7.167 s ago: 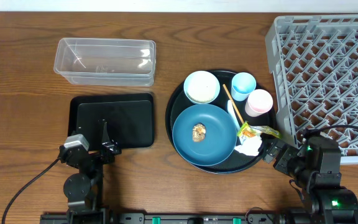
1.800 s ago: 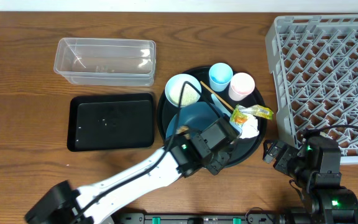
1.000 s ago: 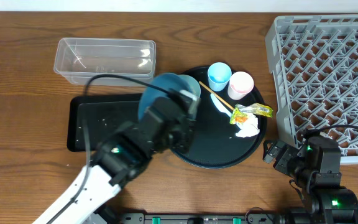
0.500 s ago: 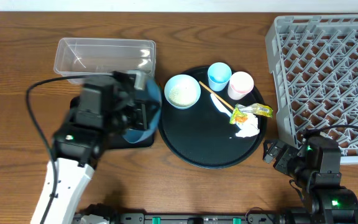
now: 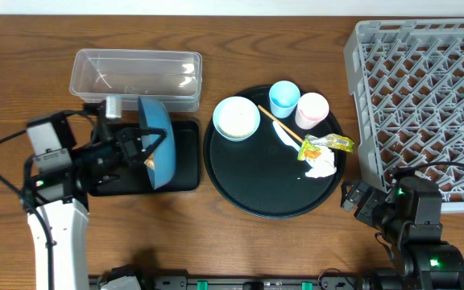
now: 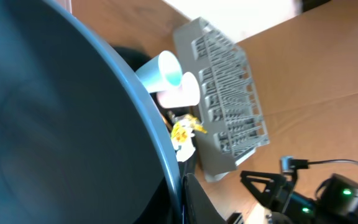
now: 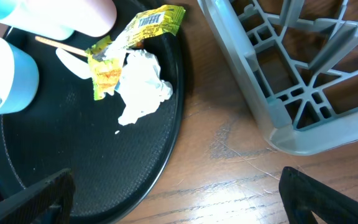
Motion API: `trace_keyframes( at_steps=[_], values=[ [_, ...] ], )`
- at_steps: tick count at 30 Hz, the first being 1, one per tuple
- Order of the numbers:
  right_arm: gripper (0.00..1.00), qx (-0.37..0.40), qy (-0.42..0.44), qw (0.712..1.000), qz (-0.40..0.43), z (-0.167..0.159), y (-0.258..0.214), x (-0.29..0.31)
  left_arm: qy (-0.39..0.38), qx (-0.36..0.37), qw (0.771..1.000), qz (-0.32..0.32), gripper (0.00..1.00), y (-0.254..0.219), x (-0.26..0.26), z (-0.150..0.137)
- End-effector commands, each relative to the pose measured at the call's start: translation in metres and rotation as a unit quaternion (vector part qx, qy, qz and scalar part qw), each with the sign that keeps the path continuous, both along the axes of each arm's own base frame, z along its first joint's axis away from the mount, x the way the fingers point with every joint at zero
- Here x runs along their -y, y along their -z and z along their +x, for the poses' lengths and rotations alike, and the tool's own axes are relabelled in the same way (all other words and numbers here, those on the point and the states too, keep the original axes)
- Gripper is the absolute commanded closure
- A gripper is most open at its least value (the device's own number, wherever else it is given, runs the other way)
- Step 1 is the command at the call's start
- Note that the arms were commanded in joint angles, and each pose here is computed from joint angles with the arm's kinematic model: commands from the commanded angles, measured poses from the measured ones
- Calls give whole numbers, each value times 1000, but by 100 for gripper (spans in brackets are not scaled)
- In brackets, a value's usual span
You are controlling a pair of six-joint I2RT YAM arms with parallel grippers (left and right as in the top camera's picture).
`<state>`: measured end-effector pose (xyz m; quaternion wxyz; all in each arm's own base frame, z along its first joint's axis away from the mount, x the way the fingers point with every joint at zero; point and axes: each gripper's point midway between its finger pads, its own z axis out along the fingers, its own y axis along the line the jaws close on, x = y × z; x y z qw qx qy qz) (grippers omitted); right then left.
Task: Sort waste into correct bins and load items into the dishwasher rack
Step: 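Lift the blue plate and tilt it over the black rectangular tray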
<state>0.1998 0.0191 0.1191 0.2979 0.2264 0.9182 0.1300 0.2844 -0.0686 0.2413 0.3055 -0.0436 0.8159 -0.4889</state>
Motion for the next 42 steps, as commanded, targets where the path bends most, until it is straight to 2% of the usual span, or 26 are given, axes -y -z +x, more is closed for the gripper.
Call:
trace_keyframes(
  at_steps=[1,23,32,37,42],
  values=[
    [1,10,1,1000,-9,2,-7,3,25,39,998,-32,94,-16,0,-5],
    [1,10,1,1000,-9,2,-7,3,2,63,995,-80,94,-30,-29,-6],
    [1,10,1,1000,-9,2,-7,3,26,63,990,-120,94,-30,-28,-5],
    [1,10,1,1000,-9,2,-7,3,17,63,993,-100,94,-27,-29,-3],
    [1,10,1,1000,-9,2,-7,3,31,85,993,-80,94,-39,-16,-14]
  ],
)
